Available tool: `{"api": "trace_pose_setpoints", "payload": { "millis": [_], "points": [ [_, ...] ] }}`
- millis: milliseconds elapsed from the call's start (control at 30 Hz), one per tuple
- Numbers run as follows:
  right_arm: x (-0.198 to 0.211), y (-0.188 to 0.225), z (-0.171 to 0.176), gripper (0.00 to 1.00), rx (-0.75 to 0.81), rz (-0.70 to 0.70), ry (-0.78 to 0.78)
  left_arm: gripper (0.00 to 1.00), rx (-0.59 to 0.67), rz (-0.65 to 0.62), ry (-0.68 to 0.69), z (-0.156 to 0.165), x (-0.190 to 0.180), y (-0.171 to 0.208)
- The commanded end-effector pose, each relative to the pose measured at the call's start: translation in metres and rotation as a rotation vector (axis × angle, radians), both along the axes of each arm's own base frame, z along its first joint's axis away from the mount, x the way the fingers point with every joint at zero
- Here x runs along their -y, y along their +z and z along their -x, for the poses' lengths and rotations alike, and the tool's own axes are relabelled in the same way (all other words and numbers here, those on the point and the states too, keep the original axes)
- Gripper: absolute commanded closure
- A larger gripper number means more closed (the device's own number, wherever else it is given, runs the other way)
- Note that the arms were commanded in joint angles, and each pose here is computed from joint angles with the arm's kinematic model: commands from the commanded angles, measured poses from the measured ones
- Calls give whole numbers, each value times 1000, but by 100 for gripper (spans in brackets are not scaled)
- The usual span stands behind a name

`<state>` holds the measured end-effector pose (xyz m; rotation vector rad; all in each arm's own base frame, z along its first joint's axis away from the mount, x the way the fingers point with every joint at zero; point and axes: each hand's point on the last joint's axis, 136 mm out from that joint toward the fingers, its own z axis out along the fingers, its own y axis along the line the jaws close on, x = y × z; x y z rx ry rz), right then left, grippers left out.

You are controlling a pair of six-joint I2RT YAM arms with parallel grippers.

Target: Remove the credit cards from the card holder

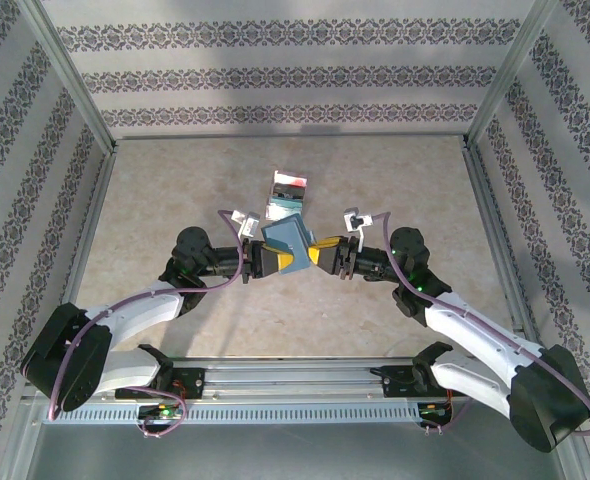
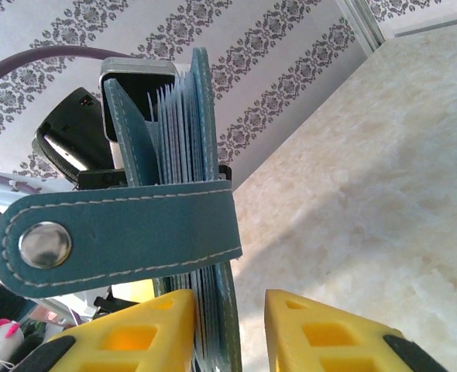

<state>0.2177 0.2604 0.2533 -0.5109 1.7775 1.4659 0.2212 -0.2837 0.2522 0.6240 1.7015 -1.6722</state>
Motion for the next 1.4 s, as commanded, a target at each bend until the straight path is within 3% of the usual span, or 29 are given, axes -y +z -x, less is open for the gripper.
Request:
{"api": "trace_pose_setpoints", "payload": {
  "millis": [0,733,900,1133,1167,1367],
  "points": [
    [-2,27,1,70,75,-46,19,100,72,16,-47,11,-2,12],
    [-16,32,4,75,78,-48,62,100,65,7,-61,17,-4,8],
    [-19,29,3,90,76,-41,64,100,60,7,-58,16,-3,7],
    [-13,32,4,94,91,-49,36,100,55,-3,-46,16,-5,3],
    [-13,33,5,97,93,-52,39,97,54,-4,-44,16,-5,3],
    [-9,35,5,100,91,-57,13,41,24,-19,0,7,-5,-1]
  ]
}}
